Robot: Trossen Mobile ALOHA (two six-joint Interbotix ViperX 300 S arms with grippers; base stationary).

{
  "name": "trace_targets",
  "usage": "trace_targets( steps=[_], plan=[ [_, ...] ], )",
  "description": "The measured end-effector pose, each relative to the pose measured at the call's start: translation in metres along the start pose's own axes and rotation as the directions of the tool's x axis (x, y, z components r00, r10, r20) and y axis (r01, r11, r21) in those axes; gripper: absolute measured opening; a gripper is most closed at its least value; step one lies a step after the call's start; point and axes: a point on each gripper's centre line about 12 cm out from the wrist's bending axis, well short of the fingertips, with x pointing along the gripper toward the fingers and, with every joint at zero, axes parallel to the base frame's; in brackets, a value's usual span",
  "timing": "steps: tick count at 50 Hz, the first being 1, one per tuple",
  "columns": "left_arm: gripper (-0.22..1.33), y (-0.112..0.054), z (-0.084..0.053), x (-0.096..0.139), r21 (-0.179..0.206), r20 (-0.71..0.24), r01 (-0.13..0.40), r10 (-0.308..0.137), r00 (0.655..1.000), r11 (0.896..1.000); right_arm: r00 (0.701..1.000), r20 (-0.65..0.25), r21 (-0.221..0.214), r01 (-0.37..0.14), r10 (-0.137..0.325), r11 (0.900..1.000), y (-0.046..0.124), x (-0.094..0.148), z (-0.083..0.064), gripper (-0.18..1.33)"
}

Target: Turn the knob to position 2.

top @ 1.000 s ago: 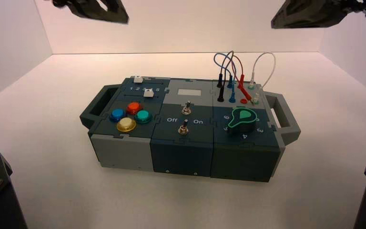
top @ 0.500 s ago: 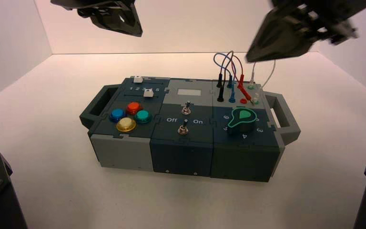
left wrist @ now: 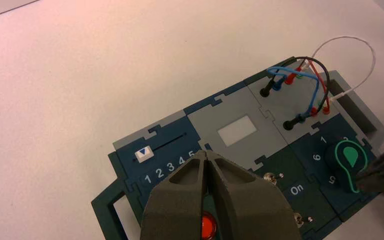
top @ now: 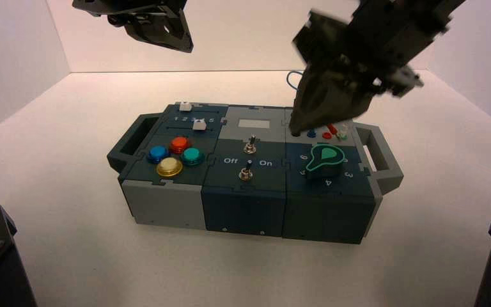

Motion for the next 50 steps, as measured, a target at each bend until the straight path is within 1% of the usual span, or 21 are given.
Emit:
trace_targets(
  steps=[10,26,36,50],
  plan=[
    [-0.16,0.000,0.001,-0.002,0.000,0.009,0.001,-0.001,1.000,1.000,1.000,-0.011,0.007,0.015,-0.015,0.9999,-0.003,0.007,-0.001,-0.14],
    [-0.16,-0.001,0.007,-0.013,0.001,0.049,0.006,-0.006,0.999,1.000,0.998,-0.042,0.013,0.037,-0.036,0.9992,-0.007,0.016,-0.005,-0.14],
    [-0.16,-0.001,0.007,-0.013,0.002,0.049,0.006,-0.006,0.999,1.000,0.998,-0.050,0.015,0.042,-0.041,0.9990,-0.007,0.018,-0.006,-0.14],
    [-0.16,-0.001,0.007,-0.013,0.007,0.049,0.005,-0.005,0.999,1.000,0.994,-0.085,0.021,0.069,-0.067,0.9974,-0.013,0.029,-0.010,-0.14]
  ],
)
